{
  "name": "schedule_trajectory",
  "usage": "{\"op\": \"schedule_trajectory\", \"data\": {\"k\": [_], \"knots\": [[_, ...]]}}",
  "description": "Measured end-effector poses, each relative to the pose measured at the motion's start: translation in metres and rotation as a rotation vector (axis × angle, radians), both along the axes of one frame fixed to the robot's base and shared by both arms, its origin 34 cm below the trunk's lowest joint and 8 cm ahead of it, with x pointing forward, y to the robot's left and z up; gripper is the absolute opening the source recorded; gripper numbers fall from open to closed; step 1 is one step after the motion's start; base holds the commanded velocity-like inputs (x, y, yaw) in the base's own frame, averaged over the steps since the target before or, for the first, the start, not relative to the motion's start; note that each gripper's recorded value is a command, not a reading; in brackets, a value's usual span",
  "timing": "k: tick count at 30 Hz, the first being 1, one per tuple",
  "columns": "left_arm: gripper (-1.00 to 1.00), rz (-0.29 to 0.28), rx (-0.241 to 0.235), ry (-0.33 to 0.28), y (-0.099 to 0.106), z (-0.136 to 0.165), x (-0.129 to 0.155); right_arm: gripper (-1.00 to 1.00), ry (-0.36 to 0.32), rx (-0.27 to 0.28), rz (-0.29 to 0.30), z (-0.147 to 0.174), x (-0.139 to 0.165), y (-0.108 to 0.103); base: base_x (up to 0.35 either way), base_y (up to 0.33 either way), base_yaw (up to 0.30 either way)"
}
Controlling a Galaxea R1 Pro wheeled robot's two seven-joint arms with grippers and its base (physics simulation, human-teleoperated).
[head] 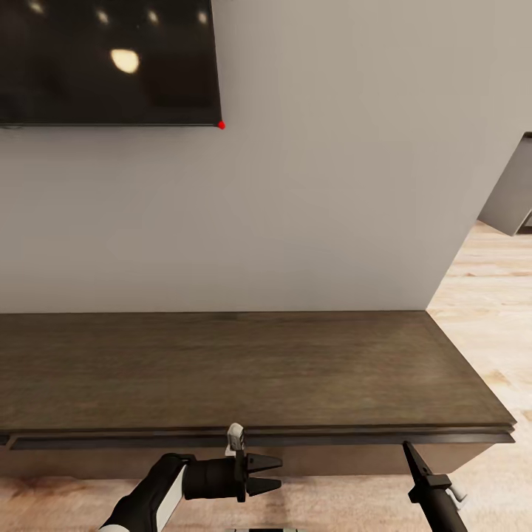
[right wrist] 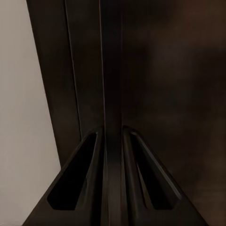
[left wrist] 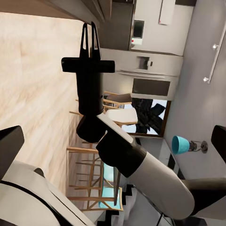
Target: Place each of the two pumpkins and all three candles from the living room inside a cabinet in the living room (use any cabinet), then make sure every cabinet is closed, and position the cauldron so it is next to a table in the living room.
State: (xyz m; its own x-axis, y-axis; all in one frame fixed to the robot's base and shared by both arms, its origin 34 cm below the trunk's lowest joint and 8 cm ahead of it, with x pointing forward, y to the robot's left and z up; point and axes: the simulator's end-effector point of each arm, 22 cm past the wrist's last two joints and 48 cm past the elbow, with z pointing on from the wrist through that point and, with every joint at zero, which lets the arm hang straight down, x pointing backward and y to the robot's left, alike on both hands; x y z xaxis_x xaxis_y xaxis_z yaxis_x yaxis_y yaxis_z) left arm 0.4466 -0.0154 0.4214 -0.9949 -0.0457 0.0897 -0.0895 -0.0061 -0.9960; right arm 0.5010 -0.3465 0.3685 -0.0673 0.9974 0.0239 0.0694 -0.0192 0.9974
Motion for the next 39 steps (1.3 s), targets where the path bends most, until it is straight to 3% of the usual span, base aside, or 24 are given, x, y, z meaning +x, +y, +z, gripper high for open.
{"op": "schedule_trajectory", "data": {"k": [39], "knots": [[1.0,-0.003,0.0,0.001,-0.0007,-0.0003,-0.0012,-1.0,0.002,-0.007,-0.002,-0.0001,0.0004,-0.001,-0.075,0.0,0.0]]}}
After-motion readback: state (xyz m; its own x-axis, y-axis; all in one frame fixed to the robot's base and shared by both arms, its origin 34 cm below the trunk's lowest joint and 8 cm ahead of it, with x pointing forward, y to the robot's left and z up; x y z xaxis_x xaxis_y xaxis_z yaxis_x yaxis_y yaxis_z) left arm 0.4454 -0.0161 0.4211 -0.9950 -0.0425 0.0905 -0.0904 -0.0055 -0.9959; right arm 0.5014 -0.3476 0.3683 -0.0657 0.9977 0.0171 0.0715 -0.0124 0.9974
